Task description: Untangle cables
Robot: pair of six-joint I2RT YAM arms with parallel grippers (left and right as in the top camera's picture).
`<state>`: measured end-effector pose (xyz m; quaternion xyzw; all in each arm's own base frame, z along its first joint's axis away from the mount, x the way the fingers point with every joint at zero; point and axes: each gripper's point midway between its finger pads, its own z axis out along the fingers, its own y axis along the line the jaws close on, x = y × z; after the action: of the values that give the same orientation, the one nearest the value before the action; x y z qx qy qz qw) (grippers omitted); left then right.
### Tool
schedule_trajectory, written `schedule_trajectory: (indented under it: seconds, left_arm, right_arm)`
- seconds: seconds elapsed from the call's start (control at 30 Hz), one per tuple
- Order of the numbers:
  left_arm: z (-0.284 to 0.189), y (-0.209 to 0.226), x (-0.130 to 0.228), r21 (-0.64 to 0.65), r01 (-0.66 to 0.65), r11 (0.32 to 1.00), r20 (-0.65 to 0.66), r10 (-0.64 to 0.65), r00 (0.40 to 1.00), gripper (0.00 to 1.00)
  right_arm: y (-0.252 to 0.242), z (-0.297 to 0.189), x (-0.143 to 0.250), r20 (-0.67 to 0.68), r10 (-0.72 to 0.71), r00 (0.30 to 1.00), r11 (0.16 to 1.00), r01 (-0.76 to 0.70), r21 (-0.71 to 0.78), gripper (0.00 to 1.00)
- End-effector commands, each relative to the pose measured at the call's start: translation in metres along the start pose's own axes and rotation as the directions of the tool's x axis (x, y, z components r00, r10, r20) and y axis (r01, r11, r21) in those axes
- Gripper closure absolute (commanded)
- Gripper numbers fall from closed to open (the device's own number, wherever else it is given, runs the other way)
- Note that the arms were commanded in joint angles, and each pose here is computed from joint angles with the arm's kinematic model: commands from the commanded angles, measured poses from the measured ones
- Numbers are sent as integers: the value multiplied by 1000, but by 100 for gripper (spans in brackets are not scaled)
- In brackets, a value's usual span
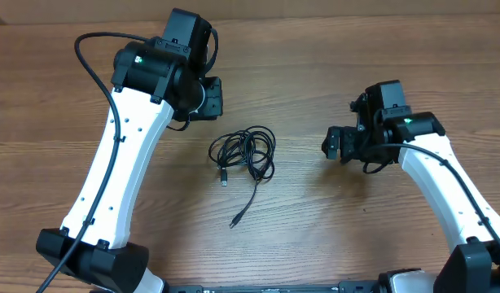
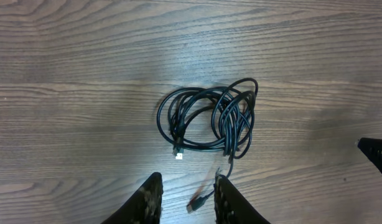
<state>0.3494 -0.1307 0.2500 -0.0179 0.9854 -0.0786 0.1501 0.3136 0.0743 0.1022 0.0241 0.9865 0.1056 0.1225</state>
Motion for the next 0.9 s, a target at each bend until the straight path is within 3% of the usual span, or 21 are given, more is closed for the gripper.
schedule_trajectory:
  seconds: [0.0,0.87]
  left_arm:
    - [-9,-4,-4,21,-28,999,33,27,999,72]
    - [-11,-13,-28,42,-87,995,133,81,988,73]
  right_arm:
    - [-8,-3,-9,43,5,999,999,-7,49,0]
    - [-7,-4,-14,63,1,998,999,-4,45,0]
